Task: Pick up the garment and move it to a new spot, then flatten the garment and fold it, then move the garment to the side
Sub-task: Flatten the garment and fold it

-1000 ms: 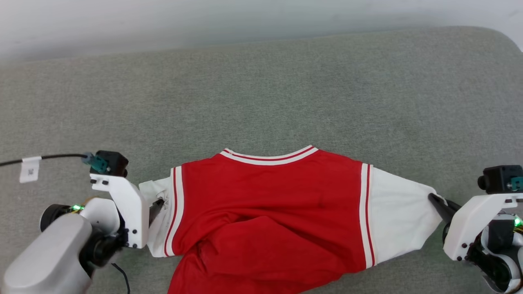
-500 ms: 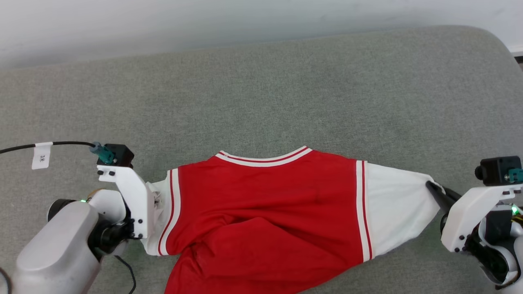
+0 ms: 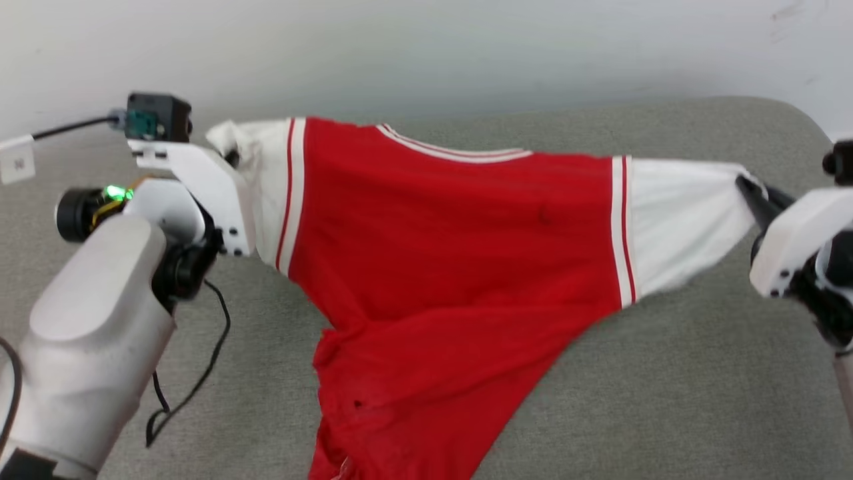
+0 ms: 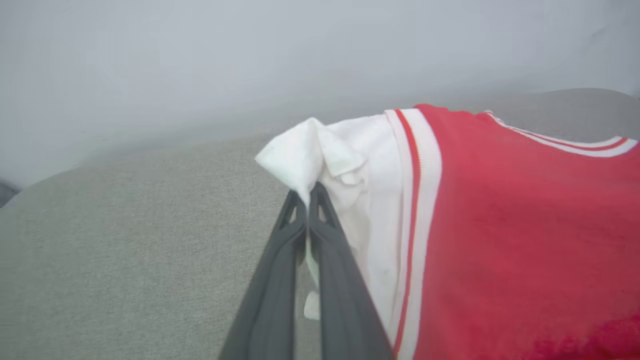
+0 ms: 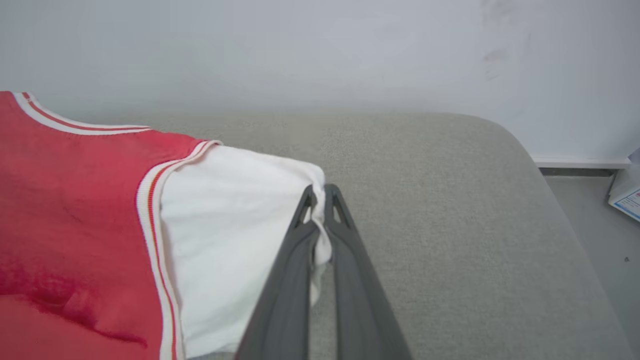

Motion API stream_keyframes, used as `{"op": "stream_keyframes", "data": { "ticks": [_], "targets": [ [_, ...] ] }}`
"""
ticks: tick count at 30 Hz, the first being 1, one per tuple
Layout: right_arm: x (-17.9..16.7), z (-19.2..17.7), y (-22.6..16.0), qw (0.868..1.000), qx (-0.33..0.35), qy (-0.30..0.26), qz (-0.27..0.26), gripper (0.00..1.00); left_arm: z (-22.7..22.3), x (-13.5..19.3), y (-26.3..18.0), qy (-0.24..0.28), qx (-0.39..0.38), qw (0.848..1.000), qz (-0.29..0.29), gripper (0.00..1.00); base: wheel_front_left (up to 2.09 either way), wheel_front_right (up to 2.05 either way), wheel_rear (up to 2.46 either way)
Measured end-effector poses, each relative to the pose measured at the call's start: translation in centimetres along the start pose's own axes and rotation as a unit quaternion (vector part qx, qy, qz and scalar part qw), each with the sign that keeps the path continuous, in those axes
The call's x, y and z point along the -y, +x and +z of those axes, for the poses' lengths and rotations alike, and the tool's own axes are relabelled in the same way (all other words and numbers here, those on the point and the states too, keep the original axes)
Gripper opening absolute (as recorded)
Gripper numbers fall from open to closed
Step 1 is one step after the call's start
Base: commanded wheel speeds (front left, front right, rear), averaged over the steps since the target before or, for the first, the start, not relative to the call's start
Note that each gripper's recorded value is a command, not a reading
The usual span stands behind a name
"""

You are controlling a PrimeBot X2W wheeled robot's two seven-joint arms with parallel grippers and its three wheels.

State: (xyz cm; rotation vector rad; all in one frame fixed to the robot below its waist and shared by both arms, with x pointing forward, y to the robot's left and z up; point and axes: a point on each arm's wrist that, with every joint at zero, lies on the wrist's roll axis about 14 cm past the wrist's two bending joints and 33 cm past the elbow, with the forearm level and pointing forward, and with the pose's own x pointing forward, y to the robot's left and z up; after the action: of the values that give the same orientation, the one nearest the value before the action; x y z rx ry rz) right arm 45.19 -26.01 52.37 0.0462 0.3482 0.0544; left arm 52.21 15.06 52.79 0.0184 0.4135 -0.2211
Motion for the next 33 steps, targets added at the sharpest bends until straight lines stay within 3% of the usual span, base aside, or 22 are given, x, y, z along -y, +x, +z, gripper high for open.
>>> {"op": "stream_keyframes", "data": {
  "ticks": [15, 24, 29, 33],
  "targets": [
    [-2.5, 15.4, 5.4, 0.987, 0.15, -0.059, 0.023, 0.0, 14.4, -1.8, 3.1, 0.015, 0.174, 0.984, 0.037, 0.0, 0.0, 0.0, 0.0],
    [-2.8, 24.6, 8.3, 0.958, 0.269, -0.098, 0.017, 0.0, 24.9, -3.0, 4.7, 0.04, 0.329, 0.942, 0.053, 0.0, 0.0, 0.0, 0.0],
    [-2.7, 27.9, 9.6, 0.94, 0.321, -0.117, 0.012, 0.0, 27.6, -3.3, 5.8, 0.042, 0.387, 0.92, 0.053, 0.0, 0.0, 0.0, 0.0],
    [-2.8, 28.3, 11.2, 0.936, 0.327, -0.128, 0.013, 0.0, 27.5, -3.6, 7.6, 0.038, 0.398, 0.915, 0.051, 0.0, 0.0, 0.0, 0.0]
  ]
}}
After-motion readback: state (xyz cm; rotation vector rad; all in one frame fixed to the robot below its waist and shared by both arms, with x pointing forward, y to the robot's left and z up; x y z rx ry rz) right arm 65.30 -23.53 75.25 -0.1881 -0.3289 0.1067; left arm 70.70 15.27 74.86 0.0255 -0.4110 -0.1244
